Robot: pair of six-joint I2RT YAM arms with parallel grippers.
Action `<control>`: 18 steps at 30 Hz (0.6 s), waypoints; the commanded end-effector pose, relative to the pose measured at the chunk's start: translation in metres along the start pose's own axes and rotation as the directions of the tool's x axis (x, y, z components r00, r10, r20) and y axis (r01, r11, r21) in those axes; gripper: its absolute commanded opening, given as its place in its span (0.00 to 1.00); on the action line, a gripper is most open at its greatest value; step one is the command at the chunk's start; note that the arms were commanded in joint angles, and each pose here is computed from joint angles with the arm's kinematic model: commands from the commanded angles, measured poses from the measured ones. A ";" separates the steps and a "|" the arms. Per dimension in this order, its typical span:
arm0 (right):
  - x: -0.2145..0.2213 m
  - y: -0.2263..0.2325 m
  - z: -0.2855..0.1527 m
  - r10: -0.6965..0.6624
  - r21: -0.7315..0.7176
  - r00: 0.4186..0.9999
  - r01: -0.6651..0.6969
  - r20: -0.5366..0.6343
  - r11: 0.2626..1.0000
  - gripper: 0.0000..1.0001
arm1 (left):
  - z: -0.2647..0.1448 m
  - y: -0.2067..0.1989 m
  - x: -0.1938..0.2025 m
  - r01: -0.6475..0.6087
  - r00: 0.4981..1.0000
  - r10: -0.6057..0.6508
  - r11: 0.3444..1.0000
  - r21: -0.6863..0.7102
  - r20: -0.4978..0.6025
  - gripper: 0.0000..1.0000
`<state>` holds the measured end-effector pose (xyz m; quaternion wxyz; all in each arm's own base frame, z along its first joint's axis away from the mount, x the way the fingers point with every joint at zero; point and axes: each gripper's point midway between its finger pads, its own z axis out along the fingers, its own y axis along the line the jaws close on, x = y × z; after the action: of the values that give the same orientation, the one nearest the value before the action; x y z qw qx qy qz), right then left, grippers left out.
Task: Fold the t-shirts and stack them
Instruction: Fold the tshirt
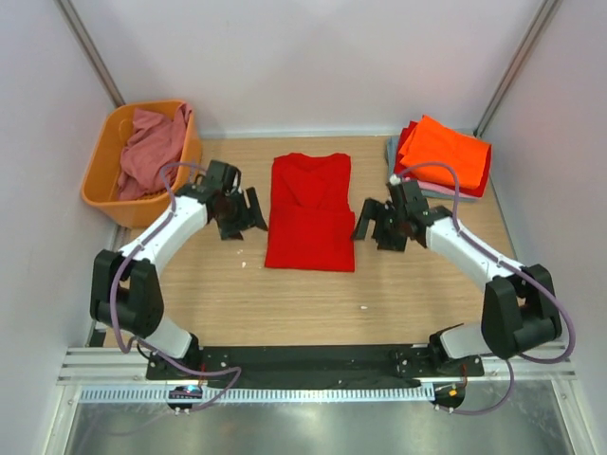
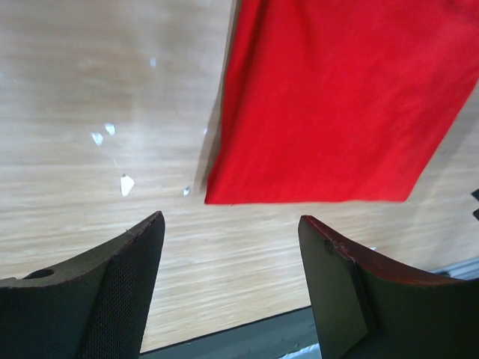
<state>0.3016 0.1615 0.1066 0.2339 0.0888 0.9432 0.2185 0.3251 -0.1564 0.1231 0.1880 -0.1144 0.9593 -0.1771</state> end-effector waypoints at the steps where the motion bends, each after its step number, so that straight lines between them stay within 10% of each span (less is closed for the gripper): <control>1: 0.013 0.024 -0.005 0.073 -0.194 0.997 -0.064 0.037 0.979 0.89 | 0.012 -0.023 0.008 0.025 0.998 -0.034 0.984 0.175 0.052 0.73; 18: 0.076 -0.007 0.042 0.183 -0.165 0.978 -0.197 -0.097 0.966 0.63 | 0.060 0.003 0.067 0.113 0.993 -0.113 0.977 0.178 -0.011 0.67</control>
<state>0.2476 0.1812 0.0370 0.1670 0.1519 0.9259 0.3030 0.2762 -0.1804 0.0434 0.1685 -0.1546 0.9411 -0.2491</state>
